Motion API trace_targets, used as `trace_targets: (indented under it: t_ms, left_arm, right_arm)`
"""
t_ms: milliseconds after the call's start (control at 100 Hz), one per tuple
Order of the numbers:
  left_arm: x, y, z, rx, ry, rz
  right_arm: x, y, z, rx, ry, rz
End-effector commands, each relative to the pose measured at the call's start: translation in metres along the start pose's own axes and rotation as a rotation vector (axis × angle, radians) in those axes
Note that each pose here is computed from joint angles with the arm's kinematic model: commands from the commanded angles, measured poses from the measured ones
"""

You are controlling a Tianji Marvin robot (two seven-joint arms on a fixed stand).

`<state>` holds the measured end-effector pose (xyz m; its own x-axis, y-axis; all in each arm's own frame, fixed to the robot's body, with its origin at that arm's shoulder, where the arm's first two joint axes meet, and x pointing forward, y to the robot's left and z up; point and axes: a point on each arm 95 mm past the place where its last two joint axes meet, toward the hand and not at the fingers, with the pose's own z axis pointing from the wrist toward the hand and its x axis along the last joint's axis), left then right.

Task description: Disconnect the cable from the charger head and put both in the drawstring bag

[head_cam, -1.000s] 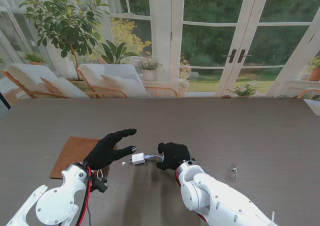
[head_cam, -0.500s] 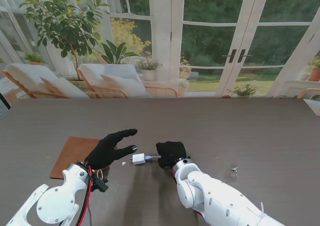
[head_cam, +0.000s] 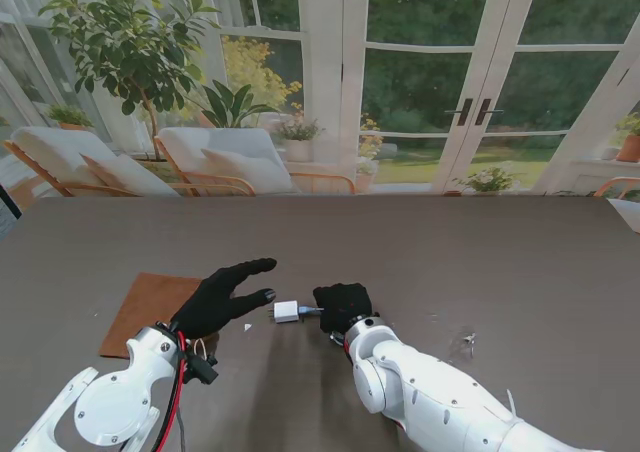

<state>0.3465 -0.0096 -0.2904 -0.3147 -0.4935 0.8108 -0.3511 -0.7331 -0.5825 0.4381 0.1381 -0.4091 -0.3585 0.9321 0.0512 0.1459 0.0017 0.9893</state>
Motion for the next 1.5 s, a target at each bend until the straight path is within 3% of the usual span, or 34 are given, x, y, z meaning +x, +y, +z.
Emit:
trace_targets:
  t_ms: [0,410,670,880,1070,1490]
  left_arm:
    - [0.0,0.003,0.0,-0.021,-0.003,-0.007]
    - [0.0,0.004,0.002,-0.03,-0.004,-0.011]
    - [0.0,0.005,0.002,-0.031,-0.007,-0.011]
    - [-0.001,0.005,0.002,-0.036,-0.012,-0.01]
    - [-0.002,0.006,0.002,-0.035,-0.02,-0.007]
    - [-0.012,0.005,0.004,-0.033,-0.046,-0.014]
  right_arm:
    - [0.003,-0.015,-0.008,0.029,-0.017,0.037]
    - [0.01,-0.012,-0.018,-0.083,-0.198,0.41]
    - [0.018,-0.003,-0.023,-0.078,-0.289,0.68]
    - [0.021,0.008,-0.029,-0.07,-0.311,0.827]
    - [0.021,0.017,-0.029,-0.111,-0.266,0.809]
    - [0.012,0.053,-0.028,-0.223,-0.101,0.568]
